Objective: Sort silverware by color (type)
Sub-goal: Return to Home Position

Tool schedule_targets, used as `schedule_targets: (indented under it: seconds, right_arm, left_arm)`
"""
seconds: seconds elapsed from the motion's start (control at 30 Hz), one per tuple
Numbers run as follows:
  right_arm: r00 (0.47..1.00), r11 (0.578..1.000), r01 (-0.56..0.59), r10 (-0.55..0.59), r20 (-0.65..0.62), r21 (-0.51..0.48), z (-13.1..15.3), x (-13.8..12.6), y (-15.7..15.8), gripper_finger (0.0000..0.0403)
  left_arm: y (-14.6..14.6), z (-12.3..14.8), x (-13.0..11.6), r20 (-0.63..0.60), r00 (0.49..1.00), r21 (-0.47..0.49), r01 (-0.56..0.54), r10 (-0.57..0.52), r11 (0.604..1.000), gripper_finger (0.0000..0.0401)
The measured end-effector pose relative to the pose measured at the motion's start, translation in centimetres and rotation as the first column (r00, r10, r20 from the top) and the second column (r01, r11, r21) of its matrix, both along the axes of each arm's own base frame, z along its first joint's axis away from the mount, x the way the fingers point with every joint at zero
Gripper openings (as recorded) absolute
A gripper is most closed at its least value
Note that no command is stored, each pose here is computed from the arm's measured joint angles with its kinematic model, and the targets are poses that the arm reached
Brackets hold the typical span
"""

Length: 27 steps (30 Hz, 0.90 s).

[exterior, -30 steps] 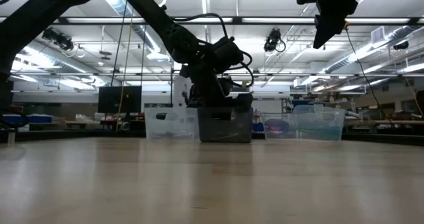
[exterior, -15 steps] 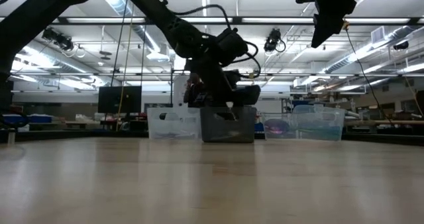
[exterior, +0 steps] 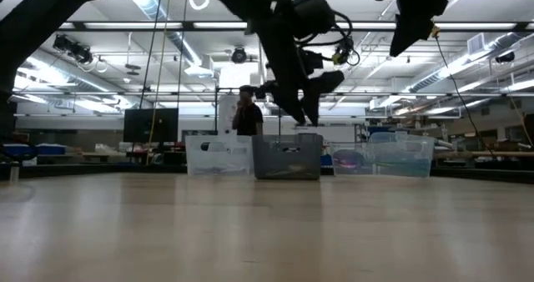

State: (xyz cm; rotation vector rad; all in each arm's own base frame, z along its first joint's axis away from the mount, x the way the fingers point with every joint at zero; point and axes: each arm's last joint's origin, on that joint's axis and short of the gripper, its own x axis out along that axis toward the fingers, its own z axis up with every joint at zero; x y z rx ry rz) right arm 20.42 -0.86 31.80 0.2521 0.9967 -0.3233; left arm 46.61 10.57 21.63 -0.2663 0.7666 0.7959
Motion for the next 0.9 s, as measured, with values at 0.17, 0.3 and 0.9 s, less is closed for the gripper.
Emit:
schedule_targets:
  seconds: [0.17,0.3,0.9]
  right_arm:
    - [0.998,0.999,0.037,-0.035,0.059,-0.038,1.0,-1.3,-0.1,0.0105]
    - [0.991,0.994,0.077,-0.066,0.118,-0.083,2.0,-2.6,-0.3,0.0104]
    - [0.930,0.982,0.144,-0.093,0.355,-0.119,5.0,-6.8,-0.4,0.0103]
  left_arm:
    - [-1.3,2.5,-0.8,-0.168,0.985,-0.032,0.039,-0.044,0.999,0.0142]
    - [-2.9,5.1,-0.9,-0.185,0.980,-0.033,0.072,-0.077,0.997,0.0141]
    - [-7.6,18.0,-4.7,0.036,0.983,0.050,0.180,-0.182,0.982,0.0141]
